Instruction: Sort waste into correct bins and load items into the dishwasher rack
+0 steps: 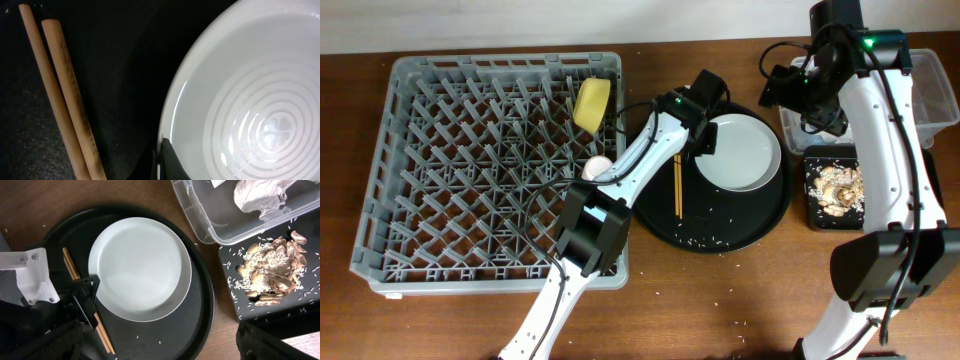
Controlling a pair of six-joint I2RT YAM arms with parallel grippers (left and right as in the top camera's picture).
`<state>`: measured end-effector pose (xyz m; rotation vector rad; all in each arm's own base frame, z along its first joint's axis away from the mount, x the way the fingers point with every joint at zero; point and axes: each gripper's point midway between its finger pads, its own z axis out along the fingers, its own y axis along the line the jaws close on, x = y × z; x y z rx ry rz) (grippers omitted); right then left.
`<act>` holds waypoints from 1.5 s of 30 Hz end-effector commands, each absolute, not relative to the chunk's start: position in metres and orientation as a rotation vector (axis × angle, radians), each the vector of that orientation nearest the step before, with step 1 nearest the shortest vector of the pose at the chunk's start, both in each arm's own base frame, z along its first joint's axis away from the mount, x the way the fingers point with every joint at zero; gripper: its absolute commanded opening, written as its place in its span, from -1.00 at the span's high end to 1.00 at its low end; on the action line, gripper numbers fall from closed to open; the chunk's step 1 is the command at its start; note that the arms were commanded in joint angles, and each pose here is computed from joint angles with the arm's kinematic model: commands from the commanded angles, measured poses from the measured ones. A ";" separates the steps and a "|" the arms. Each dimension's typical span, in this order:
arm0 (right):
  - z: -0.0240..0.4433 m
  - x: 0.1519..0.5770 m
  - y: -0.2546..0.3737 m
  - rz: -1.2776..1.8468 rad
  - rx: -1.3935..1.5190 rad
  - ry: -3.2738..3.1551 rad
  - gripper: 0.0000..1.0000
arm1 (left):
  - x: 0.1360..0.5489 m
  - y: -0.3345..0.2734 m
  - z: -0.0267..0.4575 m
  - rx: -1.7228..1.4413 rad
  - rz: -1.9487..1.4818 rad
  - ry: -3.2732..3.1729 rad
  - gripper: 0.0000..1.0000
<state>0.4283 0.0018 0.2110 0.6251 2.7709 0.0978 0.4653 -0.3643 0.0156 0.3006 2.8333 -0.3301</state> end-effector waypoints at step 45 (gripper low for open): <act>0.218 0.426 -0.001 0.082 0.627 2.753 -0.97 | 0.442 -0.334 0.040 0.471 -0.339 2.802 -0.28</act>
